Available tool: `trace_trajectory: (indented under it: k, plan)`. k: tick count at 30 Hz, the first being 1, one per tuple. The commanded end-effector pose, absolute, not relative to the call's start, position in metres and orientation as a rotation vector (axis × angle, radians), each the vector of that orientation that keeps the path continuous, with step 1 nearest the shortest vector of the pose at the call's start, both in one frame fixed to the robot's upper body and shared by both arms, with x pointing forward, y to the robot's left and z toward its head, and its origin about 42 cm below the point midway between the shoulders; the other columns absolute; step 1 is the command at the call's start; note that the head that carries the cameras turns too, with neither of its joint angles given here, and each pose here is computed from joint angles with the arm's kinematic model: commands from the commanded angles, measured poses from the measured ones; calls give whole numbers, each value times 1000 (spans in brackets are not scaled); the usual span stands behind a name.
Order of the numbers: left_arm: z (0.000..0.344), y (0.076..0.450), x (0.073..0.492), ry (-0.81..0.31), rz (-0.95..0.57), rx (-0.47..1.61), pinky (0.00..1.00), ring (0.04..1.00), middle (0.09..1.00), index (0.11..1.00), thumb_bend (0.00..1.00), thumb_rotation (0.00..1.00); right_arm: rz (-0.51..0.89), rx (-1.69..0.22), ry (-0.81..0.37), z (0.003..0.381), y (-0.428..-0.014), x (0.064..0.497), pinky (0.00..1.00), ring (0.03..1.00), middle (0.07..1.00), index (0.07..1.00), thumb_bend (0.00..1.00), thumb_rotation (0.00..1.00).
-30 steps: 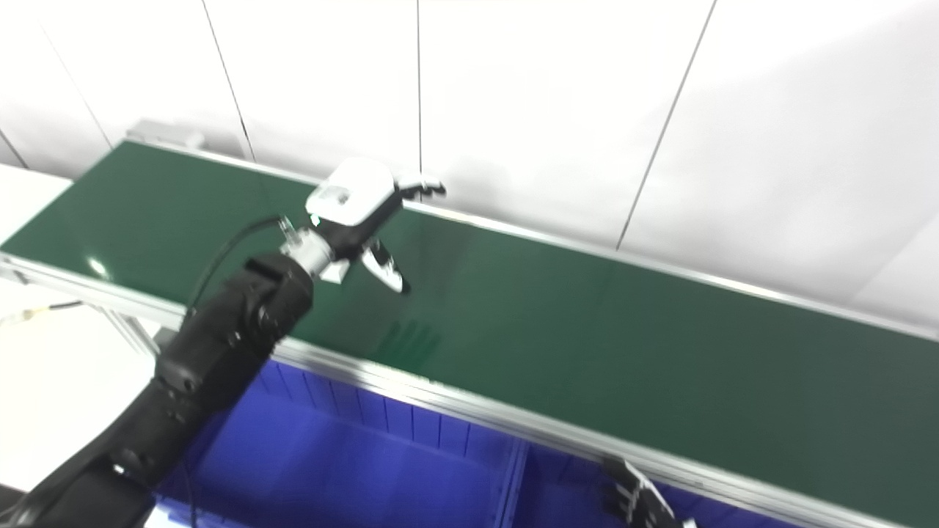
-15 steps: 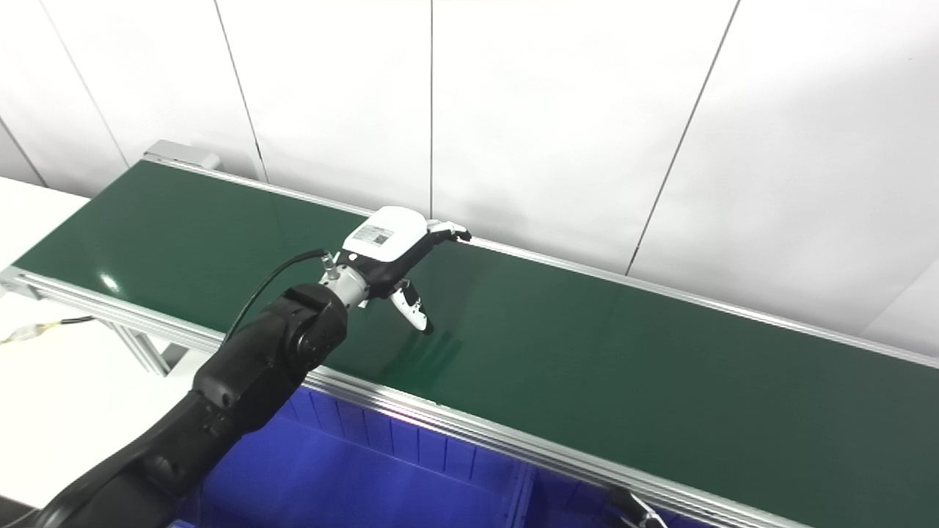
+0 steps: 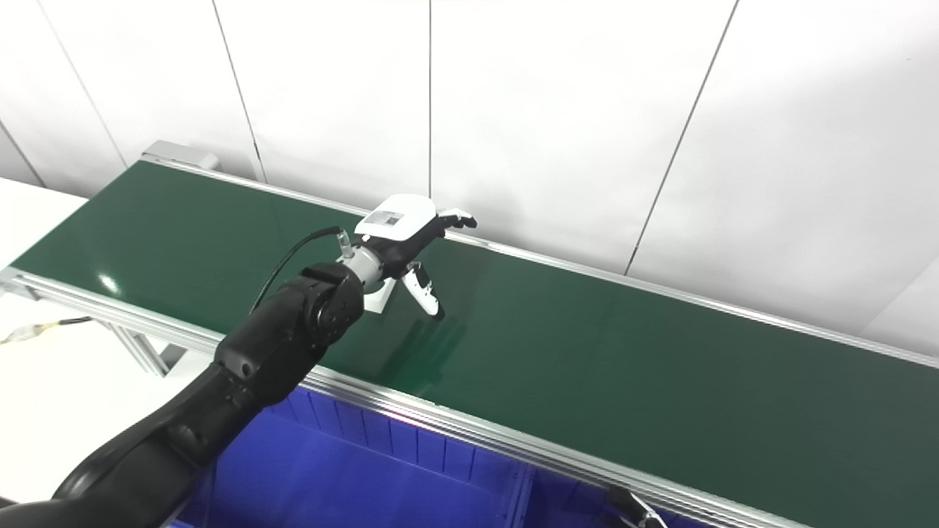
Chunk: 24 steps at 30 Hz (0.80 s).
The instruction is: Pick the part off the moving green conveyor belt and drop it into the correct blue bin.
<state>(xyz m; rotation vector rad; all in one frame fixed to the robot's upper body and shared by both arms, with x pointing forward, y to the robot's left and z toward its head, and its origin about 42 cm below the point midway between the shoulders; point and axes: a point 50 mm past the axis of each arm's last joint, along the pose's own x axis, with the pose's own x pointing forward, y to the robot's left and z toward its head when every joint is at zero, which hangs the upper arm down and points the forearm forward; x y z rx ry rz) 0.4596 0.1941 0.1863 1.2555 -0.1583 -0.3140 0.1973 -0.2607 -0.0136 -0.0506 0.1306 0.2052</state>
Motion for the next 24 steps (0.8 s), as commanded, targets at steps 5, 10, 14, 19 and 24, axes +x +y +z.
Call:
trace_trajectory:
  k: [5,10,14,19,24]
  plan:
    - [207,190,477,-168,-312,1180,545,741,844,844,1000,93,215,-57,41,-2,-255,203,727,780,843,806,1000,422]
    - [193,182,482,-128,-387,1221,552,744,849,842,1000,108,215,-58,40,-2,-253,201,733,783,843,809,1000,417]
    - [184,175,485,-113,-436,1297,551,744,849,839,1000,103,210,-49,40,-2,-251,200,737,782,841,805,1000,409]
    - [177,166,488,-142,-482,1453,591,770,848,839,1000,126,205,-51,42,-2,-249,198,739,785,842,809,1000,416]
    - [173,158,488,-190,-498,1580,717,819,853,831,1000,111,203,-52,45,-3,-245,198,740,791,846,810,1000,420]
